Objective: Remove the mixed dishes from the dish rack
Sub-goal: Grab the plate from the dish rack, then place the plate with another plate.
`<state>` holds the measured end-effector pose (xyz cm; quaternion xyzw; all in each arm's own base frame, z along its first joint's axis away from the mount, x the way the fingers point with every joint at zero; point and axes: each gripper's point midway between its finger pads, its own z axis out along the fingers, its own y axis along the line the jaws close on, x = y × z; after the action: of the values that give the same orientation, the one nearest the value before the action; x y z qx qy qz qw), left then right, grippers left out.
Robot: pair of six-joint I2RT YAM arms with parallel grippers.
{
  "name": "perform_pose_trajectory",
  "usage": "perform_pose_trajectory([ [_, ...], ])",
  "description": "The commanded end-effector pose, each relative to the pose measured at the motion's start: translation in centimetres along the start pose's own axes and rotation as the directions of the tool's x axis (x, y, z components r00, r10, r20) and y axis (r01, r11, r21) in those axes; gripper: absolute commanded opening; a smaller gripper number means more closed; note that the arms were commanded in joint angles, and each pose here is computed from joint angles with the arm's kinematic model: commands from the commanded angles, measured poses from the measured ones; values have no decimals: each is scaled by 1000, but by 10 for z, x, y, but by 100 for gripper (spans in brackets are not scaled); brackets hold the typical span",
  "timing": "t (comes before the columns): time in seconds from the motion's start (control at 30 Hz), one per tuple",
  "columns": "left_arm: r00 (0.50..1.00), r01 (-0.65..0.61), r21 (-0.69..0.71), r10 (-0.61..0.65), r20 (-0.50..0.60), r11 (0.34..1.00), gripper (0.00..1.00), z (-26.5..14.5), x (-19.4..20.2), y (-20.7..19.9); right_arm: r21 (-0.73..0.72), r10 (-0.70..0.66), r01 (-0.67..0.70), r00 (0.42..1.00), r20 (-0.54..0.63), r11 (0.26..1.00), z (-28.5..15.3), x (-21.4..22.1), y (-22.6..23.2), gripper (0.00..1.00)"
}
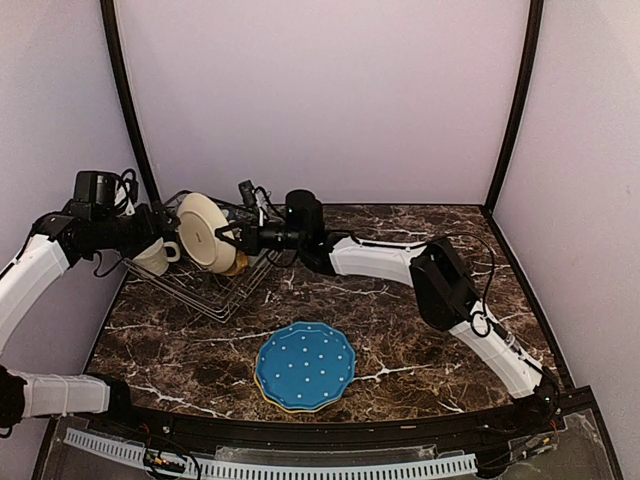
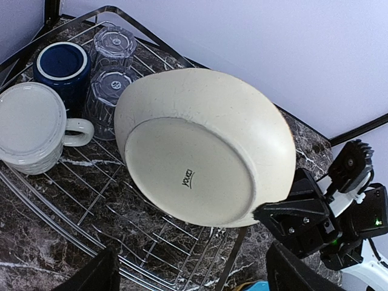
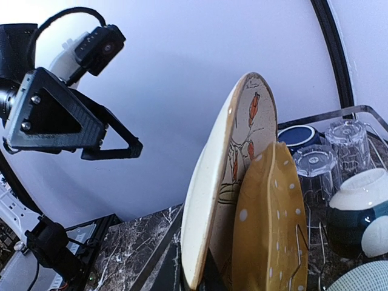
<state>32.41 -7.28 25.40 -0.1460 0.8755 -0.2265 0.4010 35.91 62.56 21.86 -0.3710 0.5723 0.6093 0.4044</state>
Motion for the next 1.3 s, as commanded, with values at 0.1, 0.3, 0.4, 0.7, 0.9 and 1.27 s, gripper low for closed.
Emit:
perform_pose_trajectory([
  [0.1, 999, 20, -23, -19, 39, 1000, 83, -9, 3, 7, -98, -240, 280, 923, 300, 955, -24, -153, 106, 0],
  [0.3, 989, 32, -38, -26, 149, 999, 83, -33, -10, 9, -128, -195, 250, 923, 333, 960, -40, -177, 130, 0],
  [0.4, 979, 31, -38, -23, 203, 999, 83, -48, -17, 9, -134, -185, 243, 920, 344, 961, -50, -189, 142, 0],
  [0.7, 976, 59, -20, -53, 212, 998, 84, -53, -11, 10, -152, -241, 294, 925, 293, 944, -110, -190, 194, 0],
  [0.9, 981, 65, 18, -67, 180, 998, 84, -46, -2, 7, -31, -281, 282, 959, 47, 959, -158, -106, 191, 0],
  [1.27, 987, 82, 54, -88, 131, 995, 84, -30, 13, 8, 178, -431, 533, 805, -409, 827, -236, 21, 205, 0],
])
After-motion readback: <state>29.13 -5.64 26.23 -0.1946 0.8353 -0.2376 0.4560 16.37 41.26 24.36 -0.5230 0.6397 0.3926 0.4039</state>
